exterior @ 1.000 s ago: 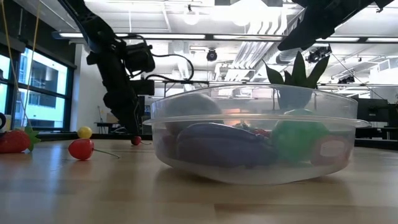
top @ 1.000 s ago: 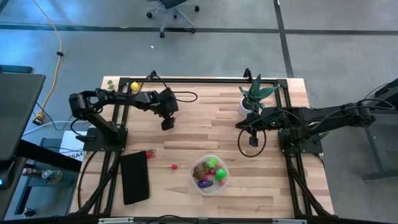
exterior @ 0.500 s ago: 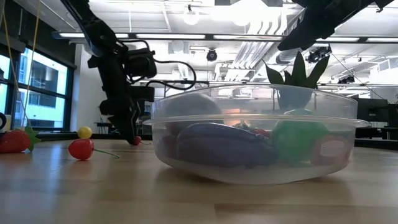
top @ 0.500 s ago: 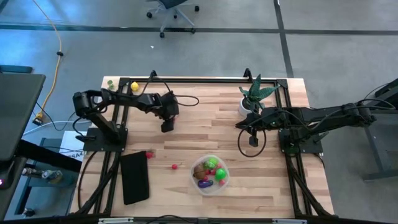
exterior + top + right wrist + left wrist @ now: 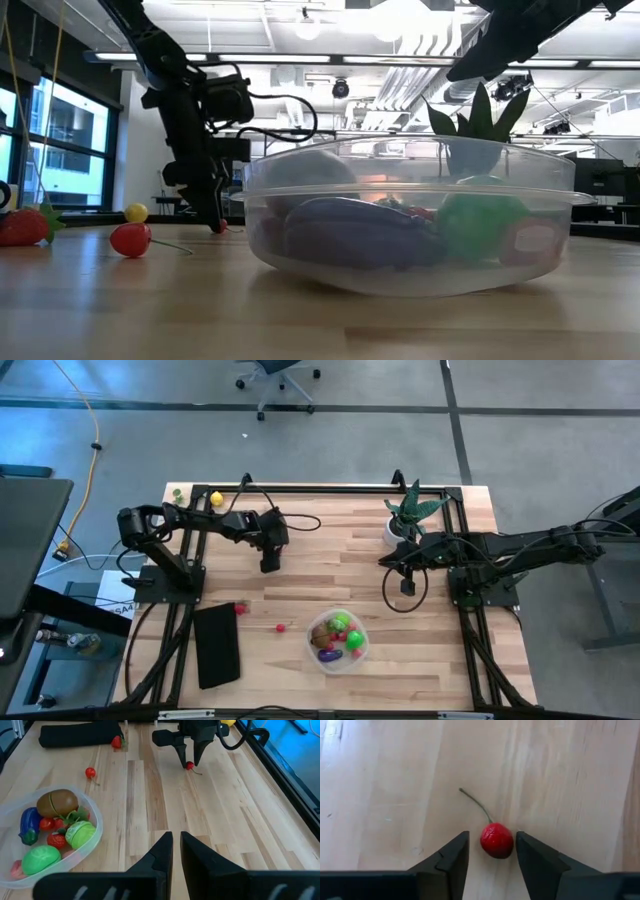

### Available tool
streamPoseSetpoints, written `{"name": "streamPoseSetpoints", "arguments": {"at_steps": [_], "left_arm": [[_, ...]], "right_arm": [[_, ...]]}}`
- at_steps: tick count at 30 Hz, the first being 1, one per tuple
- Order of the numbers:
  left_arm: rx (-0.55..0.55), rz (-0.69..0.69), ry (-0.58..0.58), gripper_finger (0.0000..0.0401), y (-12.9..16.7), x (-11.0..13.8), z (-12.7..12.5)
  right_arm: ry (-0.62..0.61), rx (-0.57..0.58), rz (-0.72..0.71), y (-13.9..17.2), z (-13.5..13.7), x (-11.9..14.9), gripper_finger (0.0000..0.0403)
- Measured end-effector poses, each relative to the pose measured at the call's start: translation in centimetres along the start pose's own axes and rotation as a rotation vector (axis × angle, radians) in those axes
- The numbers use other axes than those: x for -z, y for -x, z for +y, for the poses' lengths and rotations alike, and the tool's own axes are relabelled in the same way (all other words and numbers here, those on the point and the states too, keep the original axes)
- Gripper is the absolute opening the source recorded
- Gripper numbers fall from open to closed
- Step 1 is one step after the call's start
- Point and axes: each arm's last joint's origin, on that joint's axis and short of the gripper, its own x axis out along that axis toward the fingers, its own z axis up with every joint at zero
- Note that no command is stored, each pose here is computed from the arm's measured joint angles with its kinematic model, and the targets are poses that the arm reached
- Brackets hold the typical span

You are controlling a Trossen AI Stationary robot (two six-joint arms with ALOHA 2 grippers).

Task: Pick and placing Produce into tupperware
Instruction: Put the red cherry into the transparent container

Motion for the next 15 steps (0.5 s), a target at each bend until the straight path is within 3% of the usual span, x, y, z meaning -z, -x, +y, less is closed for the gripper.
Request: {"name": "streamPoseSetpoints", "arguments": {"at_steps": [15], "left_arm": [[-0.007,0.001,0.018,0.0087,0.00,-0.01,0.00]], "right_arm": [[0.000,0.000,0.000,0.01,0.00,-0.01,0.0026]]}}
